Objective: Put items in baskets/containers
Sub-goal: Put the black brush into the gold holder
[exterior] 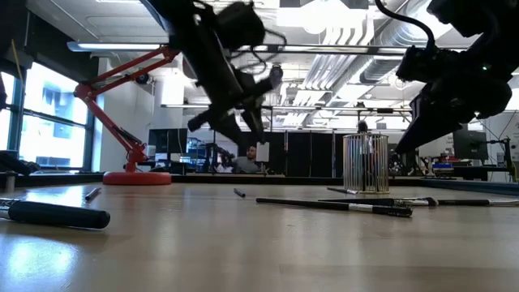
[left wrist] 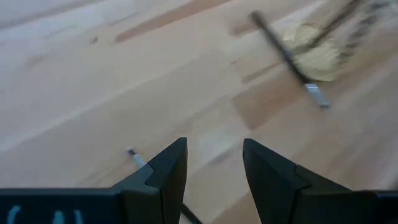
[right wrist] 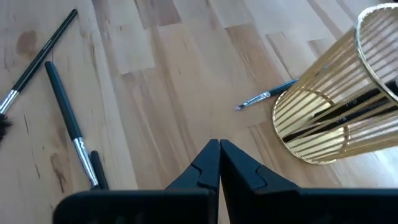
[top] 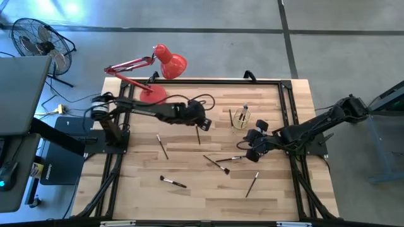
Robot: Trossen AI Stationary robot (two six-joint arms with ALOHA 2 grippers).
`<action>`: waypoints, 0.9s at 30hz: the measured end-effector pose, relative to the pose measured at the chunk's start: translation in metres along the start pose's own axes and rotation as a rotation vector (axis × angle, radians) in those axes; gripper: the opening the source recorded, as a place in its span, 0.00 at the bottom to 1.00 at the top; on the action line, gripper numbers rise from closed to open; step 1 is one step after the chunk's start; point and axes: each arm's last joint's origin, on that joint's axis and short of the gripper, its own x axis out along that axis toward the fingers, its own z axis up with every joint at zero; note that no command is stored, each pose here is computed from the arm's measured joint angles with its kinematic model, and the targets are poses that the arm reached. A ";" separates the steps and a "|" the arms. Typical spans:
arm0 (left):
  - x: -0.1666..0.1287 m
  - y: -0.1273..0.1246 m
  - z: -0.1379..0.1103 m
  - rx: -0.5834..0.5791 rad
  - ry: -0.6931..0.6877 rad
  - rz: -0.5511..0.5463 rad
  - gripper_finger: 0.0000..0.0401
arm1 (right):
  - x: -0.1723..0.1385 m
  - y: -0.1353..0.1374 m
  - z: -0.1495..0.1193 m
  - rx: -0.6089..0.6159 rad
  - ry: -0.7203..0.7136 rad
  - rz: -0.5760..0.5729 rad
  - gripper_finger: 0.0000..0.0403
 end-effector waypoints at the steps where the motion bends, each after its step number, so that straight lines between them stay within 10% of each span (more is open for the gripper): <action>1: 0.004 0.003 0.001 -0.017 0.023 0.018 0.38 | 0.000 0.000 0.000 -0.012 0.005 0.002 0.01; 27: 0.044 0.021 0.004 -0.089 0.115 0.258 0.38 | 0.000 0.001 -0.002 0.027 0.027 0.033 0.01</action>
